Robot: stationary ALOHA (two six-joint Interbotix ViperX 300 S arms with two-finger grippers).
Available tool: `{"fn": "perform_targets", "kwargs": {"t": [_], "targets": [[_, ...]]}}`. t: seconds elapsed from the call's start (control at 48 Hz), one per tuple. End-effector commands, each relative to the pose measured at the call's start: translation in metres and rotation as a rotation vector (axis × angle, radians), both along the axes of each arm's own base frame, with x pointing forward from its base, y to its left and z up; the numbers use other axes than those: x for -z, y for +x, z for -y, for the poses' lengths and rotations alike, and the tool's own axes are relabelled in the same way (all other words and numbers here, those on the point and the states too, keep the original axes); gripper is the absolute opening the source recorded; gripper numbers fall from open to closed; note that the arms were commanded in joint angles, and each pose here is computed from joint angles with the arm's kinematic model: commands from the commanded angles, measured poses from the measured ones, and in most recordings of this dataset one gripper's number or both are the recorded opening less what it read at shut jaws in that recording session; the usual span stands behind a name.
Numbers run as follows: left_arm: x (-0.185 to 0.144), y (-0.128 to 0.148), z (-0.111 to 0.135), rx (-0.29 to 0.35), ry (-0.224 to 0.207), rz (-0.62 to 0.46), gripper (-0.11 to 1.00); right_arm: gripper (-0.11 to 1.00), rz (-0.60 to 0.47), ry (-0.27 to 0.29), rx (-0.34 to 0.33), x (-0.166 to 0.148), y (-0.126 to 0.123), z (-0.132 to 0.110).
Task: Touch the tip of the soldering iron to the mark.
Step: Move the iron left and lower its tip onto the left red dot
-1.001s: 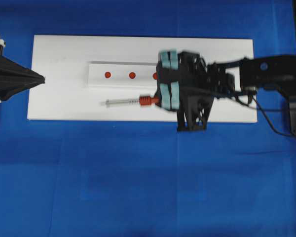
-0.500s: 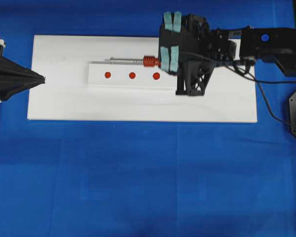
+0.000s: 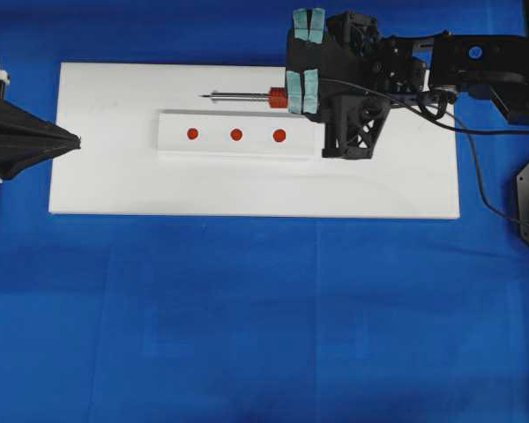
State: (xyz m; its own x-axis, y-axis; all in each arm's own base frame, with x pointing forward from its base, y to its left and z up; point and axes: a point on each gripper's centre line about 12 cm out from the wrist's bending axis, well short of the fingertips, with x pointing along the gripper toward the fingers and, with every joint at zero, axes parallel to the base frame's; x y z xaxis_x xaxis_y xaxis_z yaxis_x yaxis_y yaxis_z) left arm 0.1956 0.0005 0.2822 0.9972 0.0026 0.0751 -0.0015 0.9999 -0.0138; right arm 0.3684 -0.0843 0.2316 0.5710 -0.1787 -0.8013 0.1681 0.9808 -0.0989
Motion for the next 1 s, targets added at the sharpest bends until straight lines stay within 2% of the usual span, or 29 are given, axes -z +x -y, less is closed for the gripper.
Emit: {"fn": "perform_targets", "kwargs": {"t": [0.0,0.229,0.98], "targets": [[-0.0042,0.0019,-0.0003,-0.002,0.002,0.011,0.02,0.06,-0.018,0.001,0.000,-0.0121,-0.0002,-0.0013],[-0.0042,0.0019,-0.0003,-0.002,0.005,0.011,0.02,0.06,-0.122,0.019,0.011,-0.0076,-0.0096,-0.0021],[-0.0044,0.0019,-0.0003,-0.002,0.003,0.012,0.02,0.06,-0.107,0.026,0.006,-0.0108,-0.0001,-0.0040]]}}
